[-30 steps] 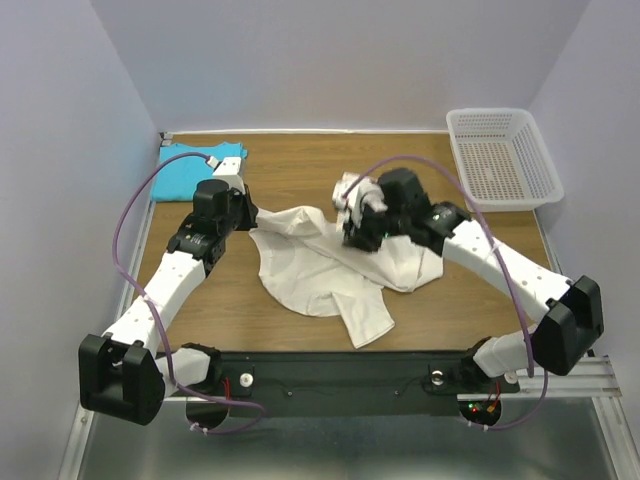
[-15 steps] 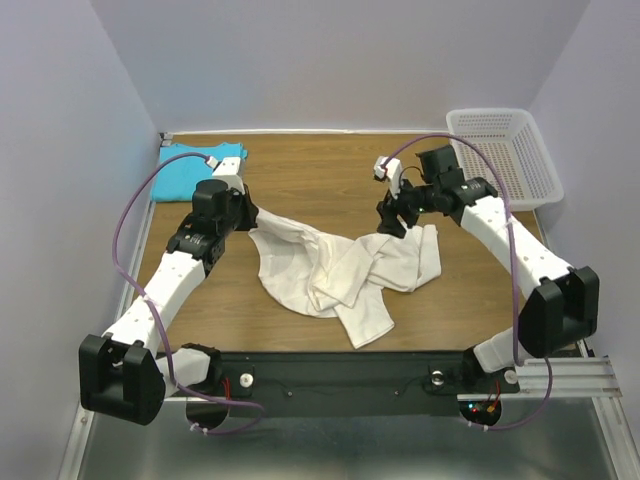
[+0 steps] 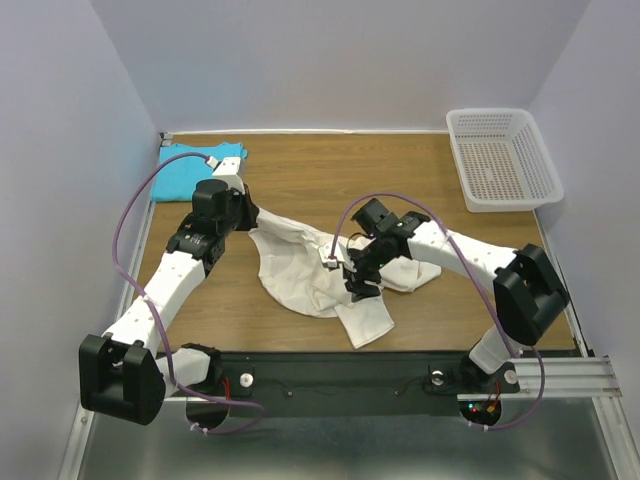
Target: Fold and stack the t-shirts
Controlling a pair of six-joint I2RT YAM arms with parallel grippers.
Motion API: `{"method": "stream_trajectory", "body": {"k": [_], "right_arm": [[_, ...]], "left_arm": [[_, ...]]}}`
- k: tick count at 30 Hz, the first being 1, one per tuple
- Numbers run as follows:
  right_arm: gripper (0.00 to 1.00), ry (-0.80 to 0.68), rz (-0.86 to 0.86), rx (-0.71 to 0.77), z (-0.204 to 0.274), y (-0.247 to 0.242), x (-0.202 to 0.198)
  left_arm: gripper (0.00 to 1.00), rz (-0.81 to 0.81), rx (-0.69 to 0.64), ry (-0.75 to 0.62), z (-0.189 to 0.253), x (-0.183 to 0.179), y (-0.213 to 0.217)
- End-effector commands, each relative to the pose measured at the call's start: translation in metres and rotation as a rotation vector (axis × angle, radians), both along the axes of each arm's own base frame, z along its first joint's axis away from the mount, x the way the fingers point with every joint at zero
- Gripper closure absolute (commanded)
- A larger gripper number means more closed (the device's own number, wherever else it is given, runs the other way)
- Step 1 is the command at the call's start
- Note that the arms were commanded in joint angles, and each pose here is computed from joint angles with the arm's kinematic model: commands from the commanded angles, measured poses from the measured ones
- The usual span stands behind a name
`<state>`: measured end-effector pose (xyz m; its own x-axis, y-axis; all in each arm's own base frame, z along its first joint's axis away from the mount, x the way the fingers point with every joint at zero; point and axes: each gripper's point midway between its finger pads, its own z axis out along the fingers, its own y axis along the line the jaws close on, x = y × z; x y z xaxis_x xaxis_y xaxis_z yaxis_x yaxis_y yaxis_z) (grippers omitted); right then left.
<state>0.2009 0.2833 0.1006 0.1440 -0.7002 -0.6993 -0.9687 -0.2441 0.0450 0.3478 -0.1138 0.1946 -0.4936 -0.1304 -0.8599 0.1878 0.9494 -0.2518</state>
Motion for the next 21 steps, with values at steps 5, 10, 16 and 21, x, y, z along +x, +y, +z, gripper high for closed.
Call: {"method": "stream_trajectory", "body": {"k": [5, 10, 16, 21], "right_arm": [[0.34, -0.07, -0.117, -0.089, -0.038, 0.017, 0.007], [0.36, -0.104, -0.178, -0.142, -0.055, 0.017, 0.008], [0.43, -0.129, -0.216, -0.177, -0.067, 0.018, 0.006], [0.54, -0.16, -0.256, -0.186, -0.063, 0.014, 0.012]], "left_arm": [[1.0, 0.002, -0.032, -0.071, 0.024, 0.006, -0.001], [1.0, 0.0, -0.033, -0.063, 0.019, 0.005, -0.001], [1.0, 0.001, -0.036, -0.059, 0.017, 0.004, -0.002], [1.0, 0.001, -0.033, -0.058, 0.017, 0.004, -0.001]]}}
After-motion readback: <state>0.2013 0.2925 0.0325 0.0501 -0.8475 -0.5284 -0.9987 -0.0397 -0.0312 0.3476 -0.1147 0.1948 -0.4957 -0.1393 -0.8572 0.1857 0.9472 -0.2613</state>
